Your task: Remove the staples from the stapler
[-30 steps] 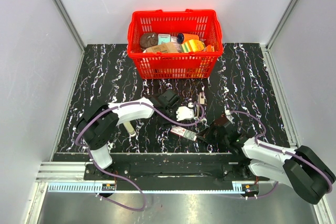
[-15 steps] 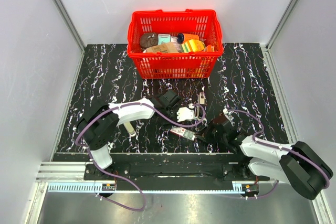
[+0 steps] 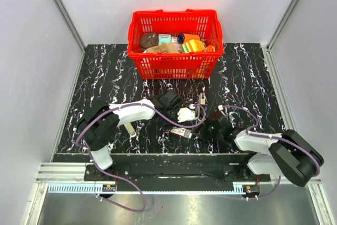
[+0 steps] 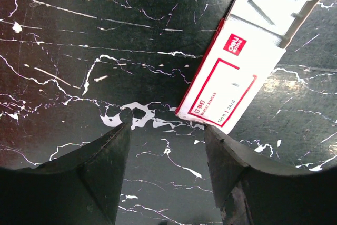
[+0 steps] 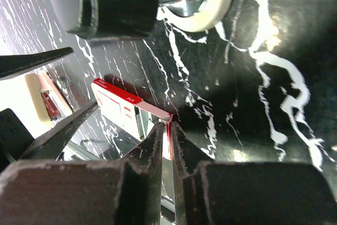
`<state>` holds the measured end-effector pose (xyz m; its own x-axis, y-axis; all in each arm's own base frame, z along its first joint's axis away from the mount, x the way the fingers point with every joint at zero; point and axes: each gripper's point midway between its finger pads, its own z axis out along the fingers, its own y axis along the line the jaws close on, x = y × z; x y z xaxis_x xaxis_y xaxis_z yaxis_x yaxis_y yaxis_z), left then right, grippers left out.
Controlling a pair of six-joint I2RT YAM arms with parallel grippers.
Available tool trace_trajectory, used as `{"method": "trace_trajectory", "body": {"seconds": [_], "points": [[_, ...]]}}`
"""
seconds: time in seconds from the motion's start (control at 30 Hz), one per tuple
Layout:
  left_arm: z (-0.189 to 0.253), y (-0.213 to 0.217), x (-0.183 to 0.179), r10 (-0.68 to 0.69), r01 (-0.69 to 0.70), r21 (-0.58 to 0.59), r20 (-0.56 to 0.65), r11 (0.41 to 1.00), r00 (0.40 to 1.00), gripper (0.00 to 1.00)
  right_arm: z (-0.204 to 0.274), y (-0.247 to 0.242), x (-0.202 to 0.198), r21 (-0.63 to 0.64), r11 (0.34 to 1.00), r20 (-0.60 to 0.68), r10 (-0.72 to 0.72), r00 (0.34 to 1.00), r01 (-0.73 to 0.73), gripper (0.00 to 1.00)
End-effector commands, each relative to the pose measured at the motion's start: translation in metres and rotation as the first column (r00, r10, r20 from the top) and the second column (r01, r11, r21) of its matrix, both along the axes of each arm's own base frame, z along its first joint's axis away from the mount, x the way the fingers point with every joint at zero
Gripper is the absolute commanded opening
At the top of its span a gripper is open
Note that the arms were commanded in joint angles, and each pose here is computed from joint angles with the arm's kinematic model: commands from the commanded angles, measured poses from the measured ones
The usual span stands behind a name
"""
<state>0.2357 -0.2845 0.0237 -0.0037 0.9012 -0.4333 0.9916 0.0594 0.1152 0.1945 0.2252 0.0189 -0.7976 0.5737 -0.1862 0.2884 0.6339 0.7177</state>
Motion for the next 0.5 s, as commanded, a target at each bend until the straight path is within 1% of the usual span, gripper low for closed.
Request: {"method": "trace_trajectory", "body": {"seconds": [0.0, 0.13, 0.3, 0.47], "points": [[0.016, -0.011, 0.007, -0.007, 0.011, -0.057, 0.058, 0.998, 0.998, 0.62, 0.008, 0.016, 0.013, 0.015, 0.999, 0.047, 0.049, 0.998, -0.050, 0.15], [0.015, -0.008, 0.007, -0.004, 0.007, -0.047, 0.066, 0.999, 0.998, 0.62, 0.007, 0.021, 0.017, 0.012, 0.997, 0.047, 0.070, 0.996, -0.070, 0.16], [0.016, -0.008, 0.007, 0.000, 0.004, -0.052, 0.067, 0.999, 0.998, 0.62, 0.006, 0.029, 0.019, 0.015, 0.994, 0.042, 0.103, 0.994, -0.104, 0.22], [0.013, -0.006, 0.007, -0.004, 0.006, -0.035, 0.067, 0.999, 0.998, 0.62, 0.004, 0.036, 0.021, 0.020, 0.991, 0.040, 0.132, 0.990, -0.133, 0.23]]}}
